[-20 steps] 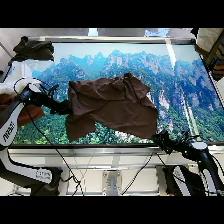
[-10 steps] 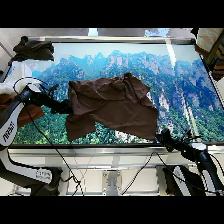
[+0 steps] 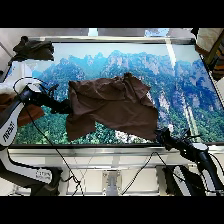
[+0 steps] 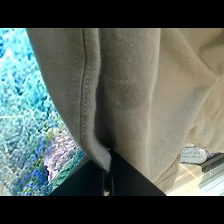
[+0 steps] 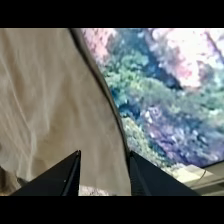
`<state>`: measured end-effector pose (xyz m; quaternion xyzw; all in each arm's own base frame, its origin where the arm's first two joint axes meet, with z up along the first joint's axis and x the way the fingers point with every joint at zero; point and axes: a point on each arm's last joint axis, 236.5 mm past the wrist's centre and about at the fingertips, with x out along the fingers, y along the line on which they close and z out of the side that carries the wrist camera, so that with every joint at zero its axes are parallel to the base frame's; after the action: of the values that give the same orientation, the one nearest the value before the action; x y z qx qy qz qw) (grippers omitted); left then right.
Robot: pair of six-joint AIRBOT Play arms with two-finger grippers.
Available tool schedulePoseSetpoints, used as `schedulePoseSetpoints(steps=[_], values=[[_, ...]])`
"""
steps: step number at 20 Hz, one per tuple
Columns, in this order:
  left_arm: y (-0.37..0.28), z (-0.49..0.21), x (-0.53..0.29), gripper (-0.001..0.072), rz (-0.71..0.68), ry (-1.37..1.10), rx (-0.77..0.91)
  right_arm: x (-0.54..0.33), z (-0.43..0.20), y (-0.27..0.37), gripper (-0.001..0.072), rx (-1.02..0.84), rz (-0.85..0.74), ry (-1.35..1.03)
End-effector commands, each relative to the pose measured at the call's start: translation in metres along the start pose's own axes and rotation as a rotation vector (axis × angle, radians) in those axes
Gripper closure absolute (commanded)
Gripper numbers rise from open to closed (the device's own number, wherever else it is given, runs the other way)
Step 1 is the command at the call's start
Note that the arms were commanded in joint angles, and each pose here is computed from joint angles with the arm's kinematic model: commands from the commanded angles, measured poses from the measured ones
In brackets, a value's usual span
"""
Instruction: Fold the shirts.
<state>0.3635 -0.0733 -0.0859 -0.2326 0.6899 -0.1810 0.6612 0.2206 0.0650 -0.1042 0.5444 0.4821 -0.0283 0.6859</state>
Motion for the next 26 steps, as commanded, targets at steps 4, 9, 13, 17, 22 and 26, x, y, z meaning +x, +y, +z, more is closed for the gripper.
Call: schedulePoseSetpoints(steps=[4,9,13,17,22,26], values=[[-0.001,-0.001,0.0,0.0691,-0.002,0.005,0.0,-0.004,-0.032,-0.029,0.0356,-0.007,-0.125,0.135],[-0.002,-0.004,0.0,0.0691,-0.008,0.018,-0.001,-0.005,-0.021,-0.043,0.0356,-0.02,-0.181,0.093],[-0.002,-0.006,0.0,0.0691,-0.01,0.024,-0.001,-0.007,-0.028,-0.05,0.0357,-0.044,-0.211,0.124],[-0.007,-0.004,0.0,0.0691,-0.03,0.018,-0.006,-0.014,-0.038,-0.068,0.0358,-0.07,-0.289,0.174],[-0.007,-0.004,0.0,0.0692,-0.031,0.017,-0.006,-0.015,-0.044,-0.068,0.0357,-0.048,-0.291,0.195],[-0.007,-0.003,0.0,0.0691,-0.03,0.013,-0.007,-0.006,-0.009,-0.052,0.0412,0.002,-0.222,0.039]])
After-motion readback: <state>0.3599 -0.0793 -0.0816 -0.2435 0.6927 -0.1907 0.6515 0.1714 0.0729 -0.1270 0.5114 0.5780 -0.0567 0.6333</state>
